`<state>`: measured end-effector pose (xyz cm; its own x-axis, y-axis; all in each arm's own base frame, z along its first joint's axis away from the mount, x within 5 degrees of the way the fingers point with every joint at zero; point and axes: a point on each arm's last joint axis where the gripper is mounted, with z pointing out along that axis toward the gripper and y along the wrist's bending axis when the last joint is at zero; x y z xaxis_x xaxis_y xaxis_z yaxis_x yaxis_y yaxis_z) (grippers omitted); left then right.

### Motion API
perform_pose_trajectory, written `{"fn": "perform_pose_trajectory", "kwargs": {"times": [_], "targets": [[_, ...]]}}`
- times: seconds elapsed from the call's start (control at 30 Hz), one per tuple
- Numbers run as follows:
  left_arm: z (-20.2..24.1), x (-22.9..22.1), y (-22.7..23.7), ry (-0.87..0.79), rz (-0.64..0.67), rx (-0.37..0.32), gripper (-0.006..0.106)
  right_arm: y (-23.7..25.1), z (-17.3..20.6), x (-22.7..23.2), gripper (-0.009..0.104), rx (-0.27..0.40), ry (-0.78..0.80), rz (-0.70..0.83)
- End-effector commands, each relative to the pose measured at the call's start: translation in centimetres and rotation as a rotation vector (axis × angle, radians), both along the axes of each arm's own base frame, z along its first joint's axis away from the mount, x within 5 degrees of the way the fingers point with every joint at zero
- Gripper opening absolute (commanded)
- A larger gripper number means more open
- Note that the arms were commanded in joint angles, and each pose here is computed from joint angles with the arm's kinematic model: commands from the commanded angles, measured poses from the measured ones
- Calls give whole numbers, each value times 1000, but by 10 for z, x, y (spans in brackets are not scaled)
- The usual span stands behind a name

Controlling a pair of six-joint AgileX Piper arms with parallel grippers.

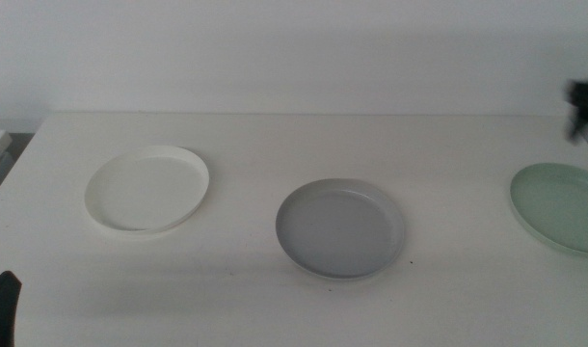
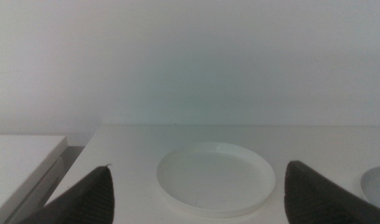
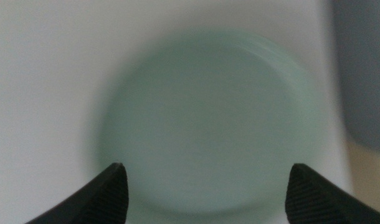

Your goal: Stack the three bowls on top of each other.

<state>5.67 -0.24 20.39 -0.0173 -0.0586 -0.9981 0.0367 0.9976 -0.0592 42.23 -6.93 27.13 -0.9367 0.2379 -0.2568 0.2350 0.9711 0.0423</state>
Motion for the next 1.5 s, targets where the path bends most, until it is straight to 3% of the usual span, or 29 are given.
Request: {"fn": "perform_pose_trajectory", "kwargs": {"times": [0.0,0.27,0.7,1.0,1.1,1.23,1.27,1.47], "targets": [[1,0,0,-13,0,3,94,-38,-20,-12,63,5,70,-95],[1,0,0,-13,0,0,94,-103,-70,-40,61,87,76,-302],[1,0,0,-13,0,0,94,-99,-125,-32,52,126,155,-296],[1,0,0,-13,0,3,94,-100,-133,-29,43,126,148,-300],[1,0,0,-13,0,3,94,-100,-137,-29,32,132,158,-302],[1,0,0,-13,0,3,94,-99,-137,-30,1,134,162,-302],[1,0,0,-13,0,3,94,-99,-136,-30,-3,134,165,-301],[1,0,0,-13,0,0,94,-89,-98,-33,-1,149,108,-296]]}}
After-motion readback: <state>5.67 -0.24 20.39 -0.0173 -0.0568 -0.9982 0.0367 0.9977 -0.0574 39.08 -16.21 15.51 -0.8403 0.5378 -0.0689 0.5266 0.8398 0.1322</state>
